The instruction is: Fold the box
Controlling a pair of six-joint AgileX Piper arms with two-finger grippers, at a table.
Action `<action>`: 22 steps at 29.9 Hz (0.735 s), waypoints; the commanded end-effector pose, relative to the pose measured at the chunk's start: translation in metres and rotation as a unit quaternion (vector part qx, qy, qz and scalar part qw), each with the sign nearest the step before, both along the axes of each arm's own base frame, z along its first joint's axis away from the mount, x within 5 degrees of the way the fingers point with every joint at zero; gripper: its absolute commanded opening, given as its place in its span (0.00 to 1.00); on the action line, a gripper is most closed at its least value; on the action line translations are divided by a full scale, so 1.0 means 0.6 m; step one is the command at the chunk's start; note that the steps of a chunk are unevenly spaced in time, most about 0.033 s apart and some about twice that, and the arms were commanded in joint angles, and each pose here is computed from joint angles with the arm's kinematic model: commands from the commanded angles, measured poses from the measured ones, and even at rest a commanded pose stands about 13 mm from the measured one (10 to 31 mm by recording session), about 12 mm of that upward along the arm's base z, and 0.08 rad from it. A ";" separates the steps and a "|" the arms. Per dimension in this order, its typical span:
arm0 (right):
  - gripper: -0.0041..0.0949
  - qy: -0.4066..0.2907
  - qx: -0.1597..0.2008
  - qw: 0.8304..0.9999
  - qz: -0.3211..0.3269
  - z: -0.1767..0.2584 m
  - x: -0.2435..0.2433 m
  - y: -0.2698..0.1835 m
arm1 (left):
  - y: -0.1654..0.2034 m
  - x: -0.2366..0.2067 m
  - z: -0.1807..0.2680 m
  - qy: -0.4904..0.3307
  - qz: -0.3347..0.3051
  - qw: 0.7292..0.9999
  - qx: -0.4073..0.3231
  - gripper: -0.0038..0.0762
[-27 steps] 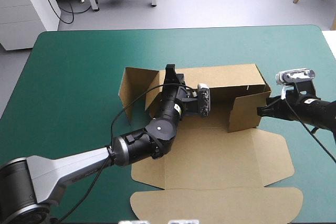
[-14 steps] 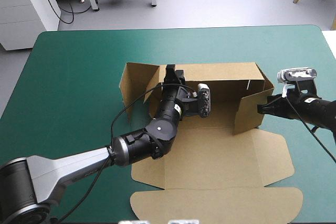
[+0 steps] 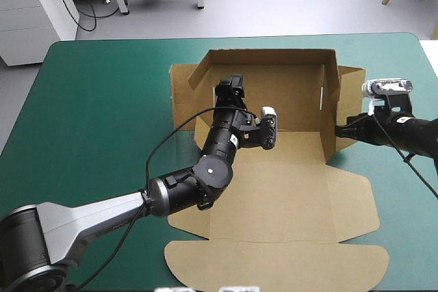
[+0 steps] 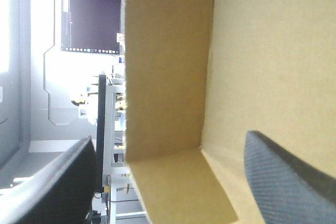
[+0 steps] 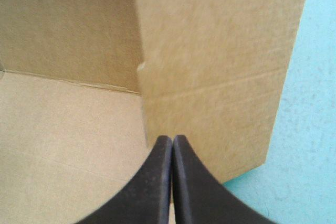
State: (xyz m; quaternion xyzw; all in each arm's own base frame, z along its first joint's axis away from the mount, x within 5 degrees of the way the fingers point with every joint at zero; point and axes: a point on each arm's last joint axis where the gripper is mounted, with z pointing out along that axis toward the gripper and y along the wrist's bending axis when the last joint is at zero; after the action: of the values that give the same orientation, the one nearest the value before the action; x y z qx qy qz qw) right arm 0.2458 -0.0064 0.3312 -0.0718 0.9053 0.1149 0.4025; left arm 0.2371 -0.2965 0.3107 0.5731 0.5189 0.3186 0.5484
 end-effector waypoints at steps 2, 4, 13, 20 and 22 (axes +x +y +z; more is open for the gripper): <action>0.02 -0.050 0.016 0.999 -0.004 0.060 0.000 0.004 | 0.014 -0.003 0.055 -0.077 0.016 0.997 -0.014 0.73; 0.02 -0.054 0.019 0.998 -0.004 0.070 0.000 0.005 | 0.016 -0.003 0.056 -0.080 0.023 0.996 -0.015 0.71; 0.02 -0.047 0.019 0.999 0.003 0.075 -0.003 0.007 | 0.018 -0.002 0.057 -0.080 0.032 0.996 -0.025 0.56; 0.02 -0.050 0.018 0.999 0.001 0.076 -0.003 0.006 | 0.018 -0.002 0.057 -0.080 0.033 0.996 -0.028 0.42; 0.02 -0.052 0.018 0.998 0.000 0.076 -0.002 0.006 | 0.018 -0.002 0.057 -0.080 0.033 0.996 -0.028 0.34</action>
State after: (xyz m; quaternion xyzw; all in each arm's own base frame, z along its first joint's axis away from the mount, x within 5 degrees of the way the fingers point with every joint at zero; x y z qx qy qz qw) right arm 0.2455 -0.0036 0.3578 -0.0752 0.9014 0.1303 0.4060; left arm 0.2392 -0.2907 0.3128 0.5420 0.5403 0.3351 0.5495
